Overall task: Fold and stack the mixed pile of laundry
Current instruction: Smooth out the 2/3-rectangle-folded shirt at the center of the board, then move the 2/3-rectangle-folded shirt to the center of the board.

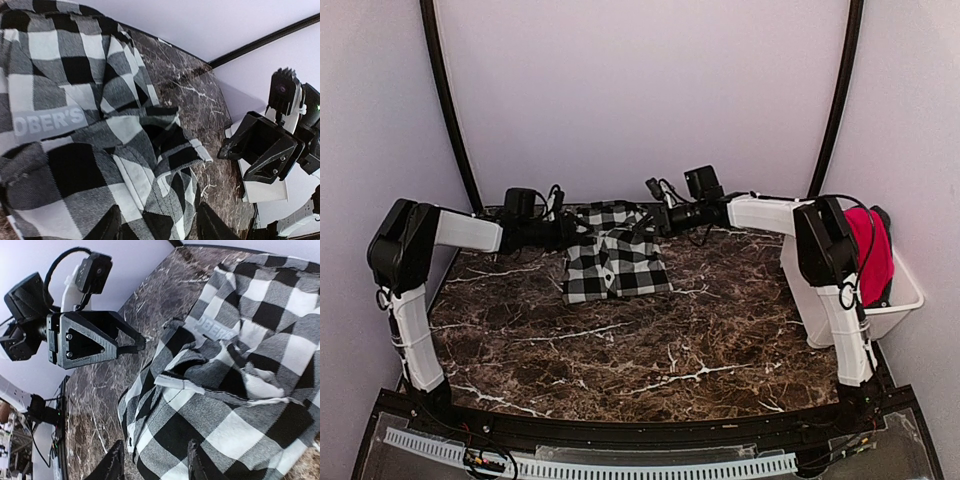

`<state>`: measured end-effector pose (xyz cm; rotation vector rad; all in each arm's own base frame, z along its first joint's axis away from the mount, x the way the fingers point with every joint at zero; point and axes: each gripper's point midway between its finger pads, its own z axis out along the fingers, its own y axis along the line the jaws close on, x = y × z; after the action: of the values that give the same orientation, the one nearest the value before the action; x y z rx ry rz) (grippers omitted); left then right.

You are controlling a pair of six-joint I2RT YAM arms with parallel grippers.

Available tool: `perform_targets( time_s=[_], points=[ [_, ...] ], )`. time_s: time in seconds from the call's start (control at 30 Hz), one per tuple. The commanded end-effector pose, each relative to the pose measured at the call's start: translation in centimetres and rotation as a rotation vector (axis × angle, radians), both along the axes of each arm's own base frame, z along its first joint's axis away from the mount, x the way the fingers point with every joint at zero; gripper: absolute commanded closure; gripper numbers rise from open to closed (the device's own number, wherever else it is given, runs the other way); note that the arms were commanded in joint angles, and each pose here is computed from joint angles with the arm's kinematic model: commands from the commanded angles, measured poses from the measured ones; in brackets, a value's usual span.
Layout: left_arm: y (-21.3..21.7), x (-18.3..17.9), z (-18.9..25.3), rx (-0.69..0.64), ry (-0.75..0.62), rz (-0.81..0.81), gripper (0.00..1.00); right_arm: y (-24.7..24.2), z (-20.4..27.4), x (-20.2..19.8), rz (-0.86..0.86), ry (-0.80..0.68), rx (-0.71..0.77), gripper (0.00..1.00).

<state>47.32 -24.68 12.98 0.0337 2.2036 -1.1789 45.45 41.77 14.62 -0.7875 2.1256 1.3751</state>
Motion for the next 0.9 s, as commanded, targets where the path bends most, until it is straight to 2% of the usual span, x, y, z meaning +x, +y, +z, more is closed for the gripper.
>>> perform_targets(
  time_s=[0.0,0.23,0.4,0.53,0.7,0.87],
  points=[
    [-2.2,-0.7,-2.9,-0.030,0.035,-0.065,0.52,1.9,-4.3,-0.3,0.047,0.057,-0.002,0.64],
    [-2.9,0.3,-7.6,-0.037,0.137,-0.057,0.53,1.9,-9.3,0.5,0.016,0.148,-0.048,0.62],
    [-2.8,-2.2,-9.6,-0.018,0.200,-0.060,0.57,0.8,-9.7,-1.4,-0.009,0.180,-0.072,0.61],
    [-3.2,-6.3,-10.5,0.006,0.240,-0.072,0.58,-0.4,-10.0,-5.5,-0.008,0.238,-0.085,0.60],
    [-3.0,-12.8,-10.6,0.002,0.266,-0.097,0.59,-1.6,-10.2,-13.2,0.036,0.309,-0.082,0.59],
    [-1.7,-17.0,-8.6,0.012,0.220,-0.116,0.57,-2.7,-7.3,-18.9,0.063,0.299,-0.031,0.59]
  ],
)
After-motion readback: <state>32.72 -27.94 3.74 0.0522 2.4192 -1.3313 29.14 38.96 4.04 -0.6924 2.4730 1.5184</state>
